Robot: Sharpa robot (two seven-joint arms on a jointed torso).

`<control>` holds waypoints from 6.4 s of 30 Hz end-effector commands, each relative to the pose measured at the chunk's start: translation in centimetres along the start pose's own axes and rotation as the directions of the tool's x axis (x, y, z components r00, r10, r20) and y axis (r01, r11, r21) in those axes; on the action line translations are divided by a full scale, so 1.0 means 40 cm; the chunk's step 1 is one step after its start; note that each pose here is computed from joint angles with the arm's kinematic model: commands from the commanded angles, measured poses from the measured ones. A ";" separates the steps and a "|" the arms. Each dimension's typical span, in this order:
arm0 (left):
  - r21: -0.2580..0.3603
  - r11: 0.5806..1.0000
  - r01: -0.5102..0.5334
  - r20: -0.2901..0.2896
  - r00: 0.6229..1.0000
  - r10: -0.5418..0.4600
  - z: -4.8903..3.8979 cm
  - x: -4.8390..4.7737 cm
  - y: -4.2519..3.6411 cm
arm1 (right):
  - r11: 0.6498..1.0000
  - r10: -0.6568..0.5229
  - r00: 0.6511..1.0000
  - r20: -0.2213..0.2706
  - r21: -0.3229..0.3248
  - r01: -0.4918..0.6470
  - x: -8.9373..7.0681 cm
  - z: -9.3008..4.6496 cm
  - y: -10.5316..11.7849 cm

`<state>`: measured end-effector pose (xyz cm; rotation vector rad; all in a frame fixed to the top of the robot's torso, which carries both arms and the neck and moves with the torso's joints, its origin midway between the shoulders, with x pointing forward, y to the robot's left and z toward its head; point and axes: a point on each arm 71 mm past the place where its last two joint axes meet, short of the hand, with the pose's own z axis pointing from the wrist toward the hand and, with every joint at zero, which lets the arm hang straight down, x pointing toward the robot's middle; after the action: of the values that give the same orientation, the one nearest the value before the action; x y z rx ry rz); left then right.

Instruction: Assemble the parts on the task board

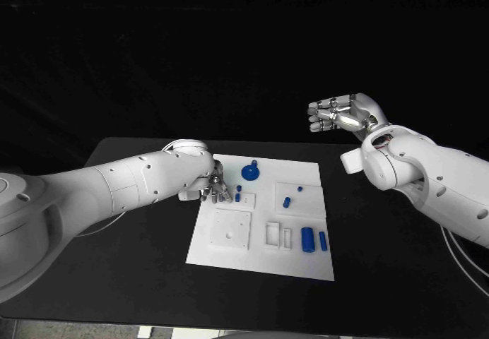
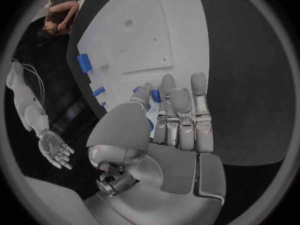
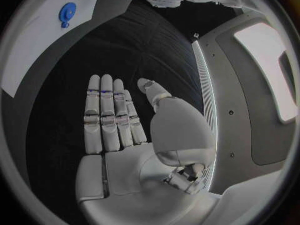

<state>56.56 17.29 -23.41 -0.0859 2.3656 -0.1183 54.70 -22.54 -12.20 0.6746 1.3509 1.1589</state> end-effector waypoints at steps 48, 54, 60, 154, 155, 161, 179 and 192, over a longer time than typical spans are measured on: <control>0.012 0.996 0.083 0.005 0.997 -0.083 -0.001 -0.004 0.026 | 1.000 -0.005 1.000 -0.019 -0.002 0.004 0.003 -0.001 -0.005; 0.006 0.996 0.085 0.007 0.996 -0.085 -0.002 -0.005 0.033 | 1.000 -0.004 1.000 -0.019 -0.001 0.004 0.003 -0.001 -0.006; 0.009 0.995 0.098 0.008 0.995 -0.098 -0.004 -0.007 0.039 | 1.000 -0.004 1.000 -0.019 0.000 0.004 0.004 -0.001 -0.007; 0.036 0.990 0.137 -0.018 0.990 -0.136 -0.001 0.017 0.030 | 1.000 -0.001 1.000 -0.026 0.006 0.002 0.006 -0.005 -0.016; 0.036 0.990 0.137 -0.017 0.990 -0.137 0.000 0.017 0.029 | 1.000 -0.001 1.000 -0.026 0.007 0.002 0.006 -0.005 -0.016; 0.037 0.990 0.133 -0.020 0.991 -0.133 0.002 0.023 0.028 | 1.000 -0.001 1.000 -0.029 0.006 0.001 0.007 -0.006 -0.015; 0.079 0.981 0.176 0.017 0.984 -0.178 -0.007 0.022 0.036 | 1.000 0.001 0.999 -0.033 0.012 -0.001 0.007 -0.007 -0.021; 0.114 0.976 0.185 0.026 0.982 -0.189 -0.023 0.025 0.030 | 1.000 0.003 0.999 -0.044 0.021 -0.002 0.009 -0.007 -0.026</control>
<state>55.31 19.15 -23.65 -0.2525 2.3226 -0.2834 54.66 -22.83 -13.25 0.6835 1.3837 1.1554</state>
